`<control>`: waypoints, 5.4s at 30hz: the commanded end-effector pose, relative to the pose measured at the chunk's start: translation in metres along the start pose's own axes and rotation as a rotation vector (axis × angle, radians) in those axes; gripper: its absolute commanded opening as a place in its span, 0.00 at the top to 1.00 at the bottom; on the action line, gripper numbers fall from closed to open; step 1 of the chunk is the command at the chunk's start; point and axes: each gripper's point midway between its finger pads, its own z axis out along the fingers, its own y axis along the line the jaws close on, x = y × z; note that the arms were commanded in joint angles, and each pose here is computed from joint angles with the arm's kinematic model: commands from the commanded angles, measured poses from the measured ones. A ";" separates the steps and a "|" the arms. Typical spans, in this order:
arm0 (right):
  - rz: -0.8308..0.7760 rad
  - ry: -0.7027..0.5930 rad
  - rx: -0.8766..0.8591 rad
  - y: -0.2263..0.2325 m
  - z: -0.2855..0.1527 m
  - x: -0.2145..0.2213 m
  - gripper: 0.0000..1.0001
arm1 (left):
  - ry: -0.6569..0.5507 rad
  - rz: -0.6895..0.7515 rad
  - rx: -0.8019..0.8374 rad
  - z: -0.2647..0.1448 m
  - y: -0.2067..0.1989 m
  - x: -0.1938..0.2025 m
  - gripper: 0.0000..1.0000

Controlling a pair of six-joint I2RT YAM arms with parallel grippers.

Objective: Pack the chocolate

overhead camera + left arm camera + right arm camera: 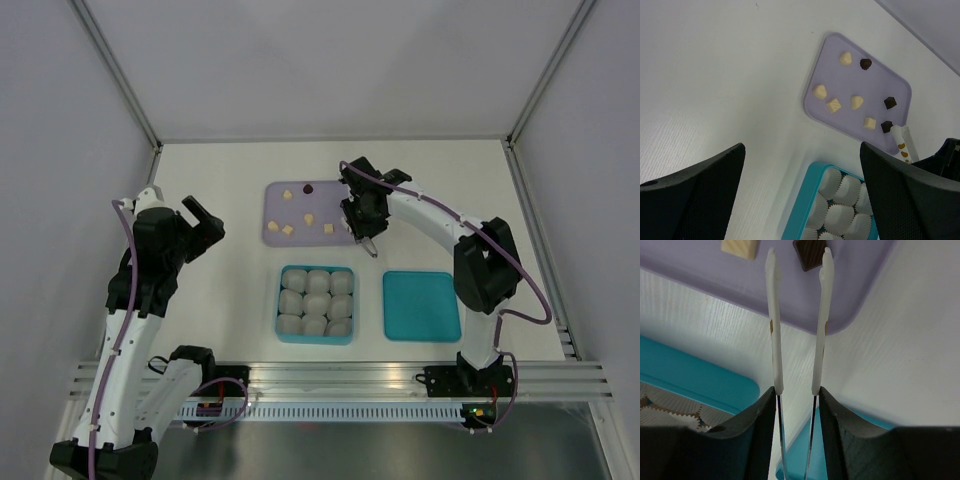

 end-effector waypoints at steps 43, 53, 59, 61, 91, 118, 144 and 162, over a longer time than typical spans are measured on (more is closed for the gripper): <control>-0.100 -0.006 -0.022 0.005 0.002 -0.023 0.53 | 0.015 -0.021 0.031 0.005 -0.008 0.002 0.00; -0.130 -0.002 -0.067 0.028 0.008 -0.027 0.53 | 0.025 -0.017 0.029 0.007 -0.009 0.003 0.00; -0.137 0.025 -0.067 0.039 0.019 -0.023 0.53 | 0.023 -0.017 0.030 0.007 -0.009 0.003 0.00; -0.130 0.026 -0.071 0.041 0.020 -0.024 0.54 | 0.025 -0.017 0.029 0.007 -0.008 0.003 0.00; -0.090 0.033 -0.011 0.046 0.027 -0.027 0.62 | 0.027 -0.018 0.039 0.005 -0.009 0.004 0.00; -0.151 -0.147 -0.074 0.048 -0.029 -0.039 0.95 | 0.051 -0.017 0.064 0.005 -0.014 0.009 0.00; -0.018 -0.312 -0.055 0.101 -0.105 0.100 0.96 | 0.165 -0.047 0.053 0.022 -0.014 0.034 0.00; 0.257 -0.291 0.123 0.130 -0.074 0.108 0.96 | 0.216 -0.059 0.104 0.018 -0.025 0.047 0.00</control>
